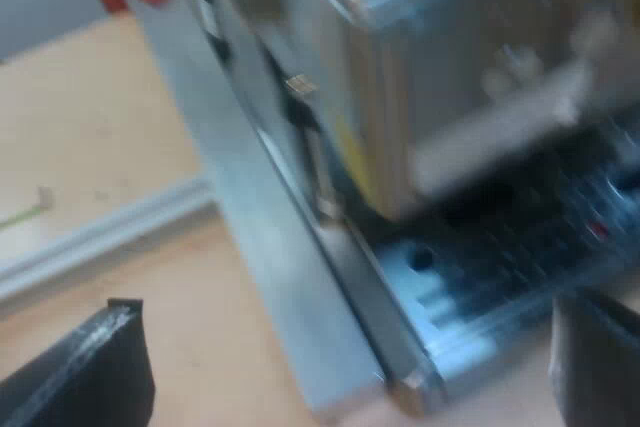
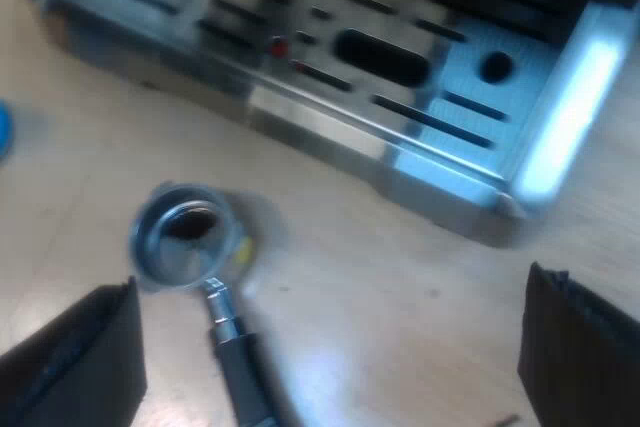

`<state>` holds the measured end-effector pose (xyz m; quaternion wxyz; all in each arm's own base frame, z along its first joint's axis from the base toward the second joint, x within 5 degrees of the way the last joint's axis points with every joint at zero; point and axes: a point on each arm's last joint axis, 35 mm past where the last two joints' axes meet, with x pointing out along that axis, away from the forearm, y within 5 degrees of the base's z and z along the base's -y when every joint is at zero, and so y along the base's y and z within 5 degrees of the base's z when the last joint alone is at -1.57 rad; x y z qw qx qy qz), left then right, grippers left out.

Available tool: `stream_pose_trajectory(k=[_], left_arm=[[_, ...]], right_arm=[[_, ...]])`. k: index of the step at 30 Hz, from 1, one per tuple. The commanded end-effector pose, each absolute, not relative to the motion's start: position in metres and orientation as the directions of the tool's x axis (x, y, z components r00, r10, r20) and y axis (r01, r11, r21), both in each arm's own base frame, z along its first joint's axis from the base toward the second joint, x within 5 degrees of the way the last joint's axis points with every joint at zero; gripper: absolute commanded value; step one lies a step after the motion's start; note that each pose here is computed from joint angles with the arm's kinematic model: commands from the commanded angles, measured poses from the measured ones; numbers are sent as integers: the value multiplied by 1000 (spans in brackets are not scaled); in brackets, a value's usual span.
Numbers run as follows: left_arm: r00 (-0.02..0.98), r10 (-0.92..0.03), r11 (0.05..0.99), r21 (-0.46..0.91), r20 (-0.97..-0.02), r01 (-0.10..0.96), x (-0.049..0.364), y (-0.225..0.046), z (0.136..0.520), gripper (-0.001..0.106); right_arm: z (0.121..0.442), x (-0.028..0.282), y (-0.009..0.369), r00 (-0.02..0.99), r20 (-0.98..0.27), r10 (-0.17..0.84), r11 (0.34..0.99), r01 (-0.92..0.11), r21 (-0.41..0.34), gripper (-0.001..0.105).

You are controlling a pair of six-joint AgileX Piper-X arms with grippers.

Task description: Grind coffee beans and then tamp

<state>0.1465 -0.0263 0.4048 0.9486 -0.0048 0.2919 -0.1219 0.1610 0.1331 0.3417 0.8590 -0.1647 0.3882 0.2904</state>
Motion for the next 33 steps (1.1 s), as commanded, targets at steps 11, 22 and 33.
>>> stream_pose_trajectory(k=[11,22,33], left_arm=[[814,-241,970,-136,-529,199,144,-19,418,82],[830,-178,984,-102,-529,146,130,-15,420,82],[949,-67,997,-47,-307,55,37,-3,440,82]], right_arm=[[363,162,19,659,-722,209,952,-306,-3,77],[364,118,-6,741,-654,151,970,-238,-45,77],[381,47,3,860,-492,137,953,-250,-173,77]])
